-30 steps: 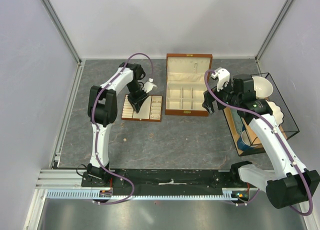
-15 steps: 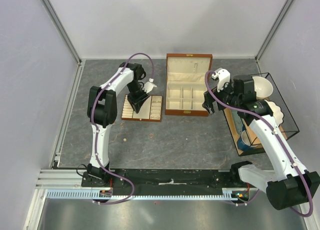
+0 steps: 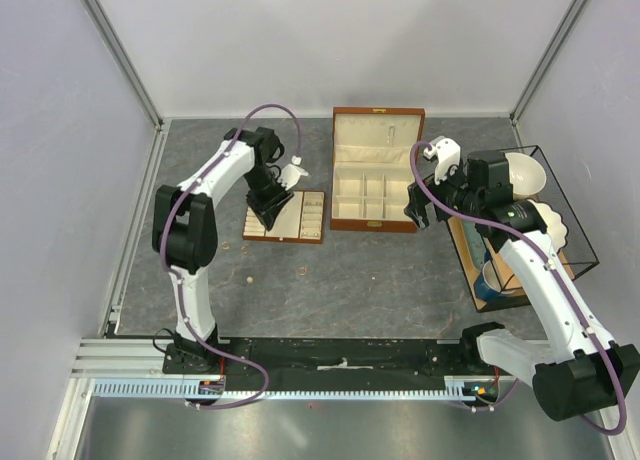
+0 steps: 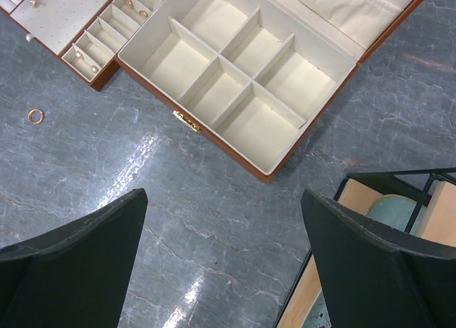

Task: Organize the mixed jewelry
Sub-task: Place the jewelry in the compartment layer.

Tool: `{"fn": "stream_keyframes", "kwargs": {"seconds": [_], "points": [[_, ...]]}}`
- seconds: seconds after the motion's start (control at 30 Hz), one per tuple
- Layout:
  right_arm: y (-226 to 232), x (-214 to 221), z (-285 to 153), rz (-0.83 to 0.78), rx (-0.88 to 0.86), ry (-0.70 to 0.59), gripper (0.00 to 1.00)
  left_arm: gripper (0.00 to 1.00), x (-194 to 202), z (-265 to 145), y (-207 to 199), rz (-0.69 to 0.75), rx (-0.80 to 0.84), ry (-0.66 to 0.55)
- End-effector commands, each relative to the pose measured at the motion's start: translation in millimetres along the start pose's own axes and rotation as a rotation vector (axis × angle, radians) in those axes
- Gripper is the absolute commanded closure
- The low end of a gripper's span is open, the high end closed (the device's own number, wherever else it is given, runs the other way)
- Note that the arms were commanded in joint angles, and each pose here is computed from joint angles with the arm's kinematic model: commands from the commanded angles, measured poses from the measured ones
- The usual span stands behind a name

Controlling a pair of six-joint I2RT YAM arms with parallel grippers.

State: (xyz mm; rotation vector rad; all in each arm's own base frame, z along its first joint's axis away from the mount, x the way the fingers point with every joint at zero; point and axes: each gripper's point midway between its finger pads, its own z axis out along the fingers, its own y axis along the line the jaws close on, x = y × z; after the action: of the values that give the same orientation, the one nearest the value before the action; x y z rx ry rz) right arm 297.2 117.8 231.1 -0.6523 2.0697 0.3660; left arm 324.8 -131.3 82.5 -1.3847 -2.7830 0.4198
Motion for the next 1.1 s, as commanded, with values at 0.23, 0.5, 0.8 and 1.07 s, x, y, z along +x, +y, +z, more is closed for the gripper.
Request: {"fn": "stream_keyframes", "kwargs": {"seconds": [0.23, 0.5, 0.8, 1.07], "points": [[4.1, -11.9, -1.9, -0.008, -0.024, -0.047, 0.02, 0.59, -26.9, -0.1, -2.6, 0.105, -0.105, -0.285], [8.0, -16.2, -2.7, -0.006, -0.045, -0.057, 0.02, 0.57, -42.4, -4.7, 12.7, 0.073, -0.193, -0.363], [10.9, -12.3, -2.2, -0.008, -0.056, -0.062, 0.02, 0.55, -40.3, -1.4, 17.7, 0.092, -0.242, -0.444], [11.9, -13.5, -5.9, -0.012, -0.054, -0.073, 0.02, 0.55, -26.6, 0.0, 19.9, 0.07, -0.248, -0.531]]}}
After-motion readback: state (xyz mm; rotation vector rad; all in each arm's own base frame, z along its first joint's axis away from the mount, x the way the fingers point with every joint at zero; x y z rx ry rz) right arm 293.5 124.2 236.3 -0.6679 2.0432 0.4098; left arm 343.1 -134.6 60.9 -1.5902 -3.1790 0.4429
